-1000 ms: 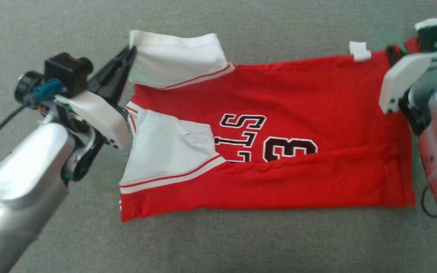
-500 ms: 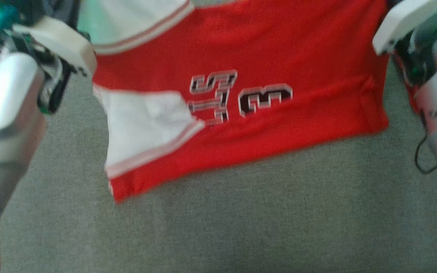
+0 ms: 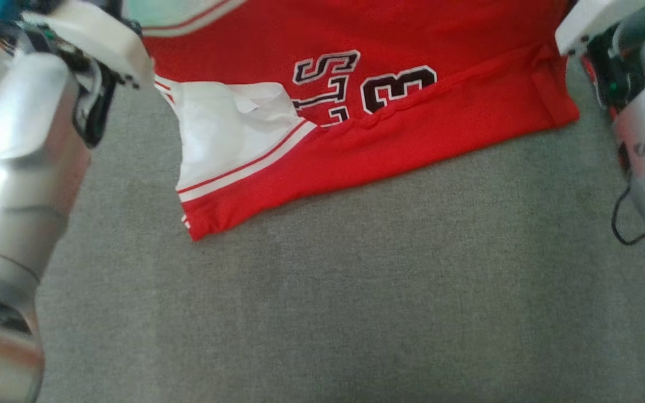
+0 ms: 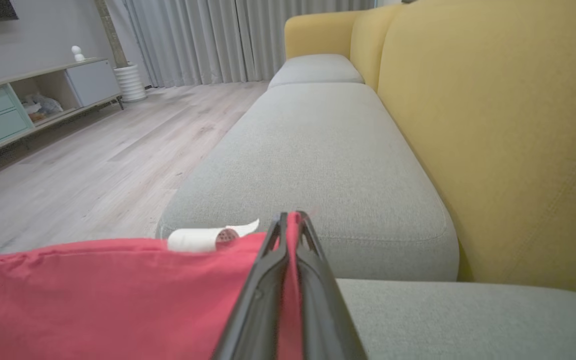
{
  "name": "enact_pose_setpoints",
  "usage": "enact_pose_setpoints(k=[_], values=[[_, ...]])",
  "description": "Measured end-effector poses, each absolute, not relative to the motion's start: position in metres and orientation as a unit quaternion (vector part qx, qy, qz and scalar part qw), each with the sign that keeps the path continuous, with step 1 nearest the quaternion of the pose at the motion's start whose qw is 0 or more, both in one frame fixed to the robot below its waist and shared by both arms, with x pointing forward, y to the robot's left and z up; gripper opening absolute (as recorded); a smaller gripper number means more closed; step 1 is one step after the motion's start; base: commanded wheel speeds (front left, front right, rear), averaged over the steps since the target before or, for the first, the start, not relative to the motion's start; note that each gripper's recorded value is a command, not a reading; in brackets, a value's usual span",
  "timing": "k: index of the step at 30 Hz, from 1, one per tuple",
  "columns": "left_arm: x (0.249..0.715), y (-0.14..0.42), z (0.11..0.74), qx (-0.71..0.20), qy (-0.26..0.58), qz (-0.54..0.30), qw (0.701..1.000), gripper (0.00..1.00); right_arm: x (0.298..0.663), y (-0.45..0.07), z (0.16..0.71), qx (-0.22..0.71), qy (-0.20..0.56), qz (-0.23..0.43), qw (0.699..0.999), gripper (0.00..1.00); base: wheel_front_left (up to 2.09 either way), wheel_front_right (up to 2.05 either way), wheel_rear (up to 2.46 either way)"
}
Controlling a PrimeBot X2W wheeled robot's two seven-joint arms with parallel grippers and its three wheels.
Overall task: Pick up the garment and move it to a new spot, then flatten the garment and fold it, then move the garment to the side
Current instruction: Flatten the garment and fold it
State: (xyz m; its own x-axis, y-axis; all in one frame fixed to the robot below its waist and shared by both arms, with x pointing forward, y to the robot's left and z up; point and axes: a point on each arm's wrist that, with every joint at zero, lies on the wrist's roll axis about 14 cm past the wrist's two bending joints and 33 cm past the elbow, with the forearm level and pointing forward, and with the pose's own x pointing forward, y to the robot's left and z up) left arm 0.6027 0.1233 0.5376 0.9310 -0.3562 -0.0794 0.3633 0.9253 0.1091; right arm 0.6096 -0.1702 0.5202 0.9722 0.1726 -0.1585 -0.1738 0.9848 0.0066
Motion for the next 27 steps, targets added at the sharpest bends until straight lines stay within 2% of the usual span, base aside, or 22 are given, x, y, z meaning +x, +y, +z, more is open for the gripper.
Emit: enact_pose_setpoints(k=[9, 14, 22, 25, 27], values=[[0.559, 0.128, 0.512, 0.047, 0.075, -0.197, 0.976, 0.00, 0.579, -0.179, 0.499, 0.002, 0.122, 0.096, 0.988, 0.00, 0.00, 0.00, 0.00], [0.529, 0.129, 0.494, 0.045, 0.128, -0.213, 0.968, 0.00, 0.558, -0.178, 0.488, -0.002, 0.156, 0.115, 0.981, 0.00, 0.00, 0.00, 0.00], [0.454, 0.113, 0.441, 0.039, 0.257, -0.284, 0.923, 0.00, 0.521, -0.184, 0.445, -0.098, 0.240, 0.163, 0.952, 0.00, 0.00, 0.00, 0.00], [0.441, 0.113, 0.433, 0.038, 0.283, -0.297, 0.911, 0.00, 0.515, -0.191, 0.429, -0.189, 0.256, 0.196, 0.927, 0.00, 0.00, 0.00, 0.00], [0.439, 0.114, 0.431, 0.041, 0.291, -0.301, 0.907, 0.00, 0.513, -0.199, 0.419, -0.209, 0.270, 0.199, 0.919, 0.00, 0.00, 0.00, 0.00]])
